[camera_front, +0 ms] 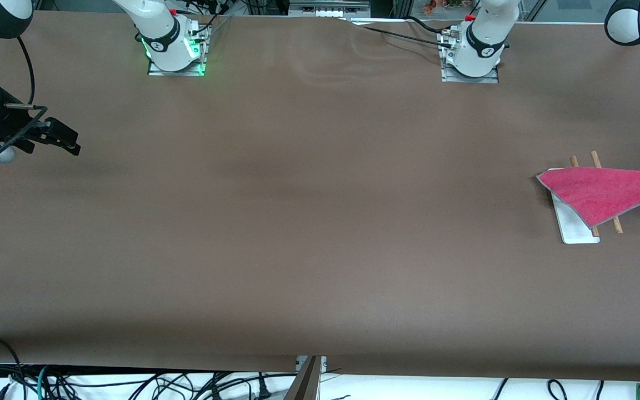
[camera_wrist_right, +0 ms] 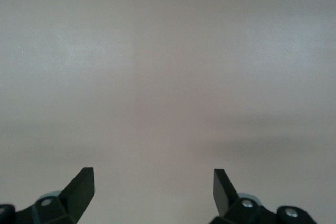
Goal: Pass towel and hang on rack
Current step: 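Drape the towel over the wooden dowels with the left gripper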
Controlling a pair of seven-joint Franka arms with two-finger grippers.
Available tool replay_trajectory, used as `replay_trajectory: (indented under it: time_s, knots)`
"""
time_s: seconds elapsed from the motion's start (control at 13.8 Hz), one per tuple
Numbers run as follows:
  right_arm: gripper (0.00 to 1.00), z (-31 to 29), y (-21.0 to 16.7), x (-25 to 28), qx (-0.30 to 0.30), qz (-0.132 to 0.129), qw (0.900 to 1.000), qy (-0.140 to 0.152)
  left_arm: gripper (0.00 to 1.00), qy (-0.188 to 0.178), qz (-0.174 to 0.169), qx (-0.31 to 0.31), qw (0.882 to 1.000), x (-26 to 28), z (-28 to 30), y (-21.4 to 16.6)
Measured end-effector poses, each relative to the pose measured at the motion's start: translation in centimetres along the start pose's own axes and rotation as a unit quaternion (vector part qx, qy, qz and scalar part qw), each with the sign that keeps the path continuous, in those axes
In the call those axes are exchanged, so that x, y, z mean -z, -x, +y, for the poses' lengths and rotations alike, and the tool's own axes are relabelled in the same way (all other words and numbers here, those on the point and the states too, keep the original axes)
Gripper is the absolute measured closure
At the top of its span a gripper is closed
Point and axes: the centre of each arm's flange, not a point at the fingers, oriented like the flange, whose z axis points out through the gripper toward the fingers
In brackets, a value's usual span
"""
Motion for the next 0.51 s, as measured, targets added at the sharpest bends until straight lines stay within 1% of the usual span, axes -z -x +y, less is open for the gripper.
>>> replay_trajectory:
  time_s: [0.14,0.43,0.51]
  knots:
    - [0.0,0.01,-0.03,-0.05,0.002,0.0,1.0,0.0,0.74,-0.001,-0.004,0.0,1.0,-0.26,-0.19,-0.13]
    - [0.0,0.02,-0.18,-0.43,0.027,-0.004,1.0,0.0,0.31,-0.007,-0.004,-0.003,1.0,-0.17,-0.22,-0.54]
    - [0.0,0.03,-0.19,-0.44,0.028,-0.004,1.0,0.0,0.22,-0.007,-0.004,-0.004,1.0,-0.15,-0.2,-0.6]
